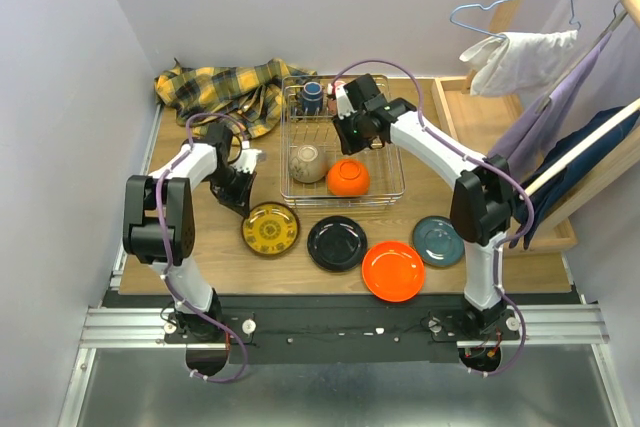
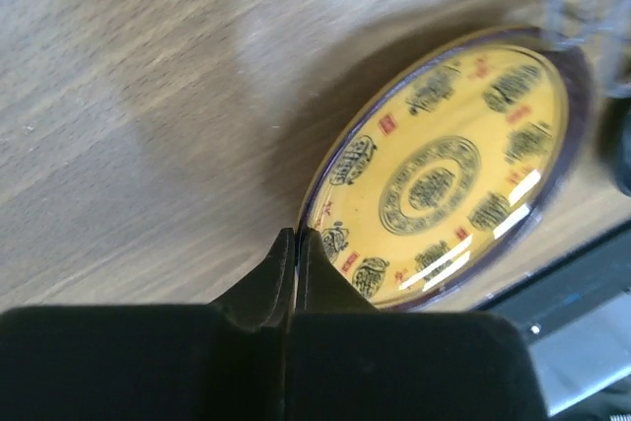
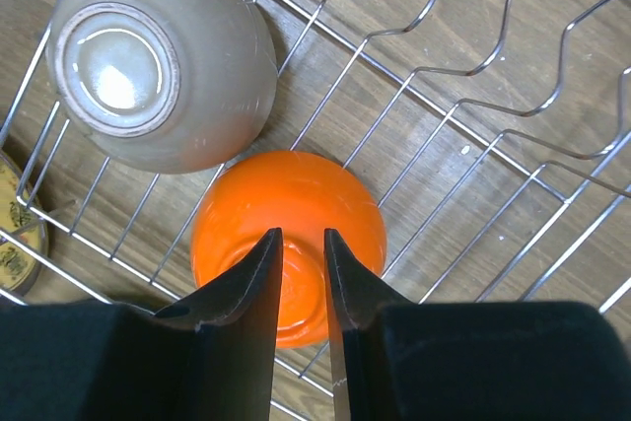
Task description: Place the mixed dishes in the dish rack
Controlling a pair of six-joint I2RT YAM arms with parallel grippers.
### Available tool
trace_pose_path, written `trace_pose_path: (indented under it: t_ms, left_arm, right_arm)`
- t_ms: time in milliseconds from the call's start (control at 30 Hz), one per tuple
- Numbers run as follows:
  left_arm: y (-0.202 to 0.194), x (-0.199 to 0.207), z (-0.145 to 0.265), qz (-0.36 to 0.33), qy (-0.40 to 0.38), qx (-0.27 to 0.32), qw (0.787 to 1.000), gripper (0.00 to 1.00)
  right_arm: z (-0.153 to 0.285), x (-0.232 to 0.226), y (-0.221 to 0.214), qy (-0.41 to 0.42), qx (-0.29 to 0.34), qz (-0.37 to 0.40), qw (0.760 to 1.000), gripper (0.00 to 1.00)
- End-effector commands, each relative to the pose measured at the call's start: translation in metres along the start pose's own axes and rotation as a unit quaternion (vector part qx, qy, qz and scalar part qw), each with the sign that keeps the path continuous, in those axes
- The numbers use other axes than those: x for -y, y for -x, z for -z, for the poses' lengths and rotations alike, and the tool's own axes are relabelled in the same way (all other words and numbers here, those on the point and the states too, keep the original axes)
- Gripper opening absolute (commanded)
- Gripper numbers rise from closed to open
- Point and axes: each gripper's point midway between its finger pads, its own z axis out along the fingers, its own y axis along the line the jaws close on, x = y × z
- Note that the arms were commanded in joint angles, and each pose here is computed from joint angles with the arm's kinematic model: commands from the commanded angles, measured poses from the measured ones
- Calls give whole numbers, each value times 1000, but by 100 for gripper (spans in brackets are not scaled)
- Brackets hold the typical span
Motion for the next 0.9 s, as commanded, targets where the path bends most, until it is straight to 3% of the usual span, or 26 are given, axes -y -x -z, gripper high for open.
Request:
trace_pose_path:
  t_ms: [0, 133, 267, 467, 667, 867]
  left_arm:
    - [23, 22, 37, -37, -37, 43, 998, 0]
    - [27, 41, 85, -100, -32, 72, 992, 0]
    - [23, 36, 116, -156, -6, 62, 986, 0]
    - [14, 41, 137, -179, -22, 45, 983, 0]
    - [22, 49, 162, -184, -14, 61, 981, 0]
    - [37, 66, 175, -199, -26, 123, 972, 0]
  right_arm:
    - [33, -4, 27, 7, 46, 27, 999, 34]
    - [59, -29, 44, 75, 78, 43, 993, 46]
    - [80, -78, 41, 219, 84, 59, 970, 55]
    - [91, -111, 43, 325, 83, 61, 940, 56]
    - [89, -125, 59, 374, 93, 57, 921, 56]
    - [86, -143, 71, 418, 99, 54, 901, 56]
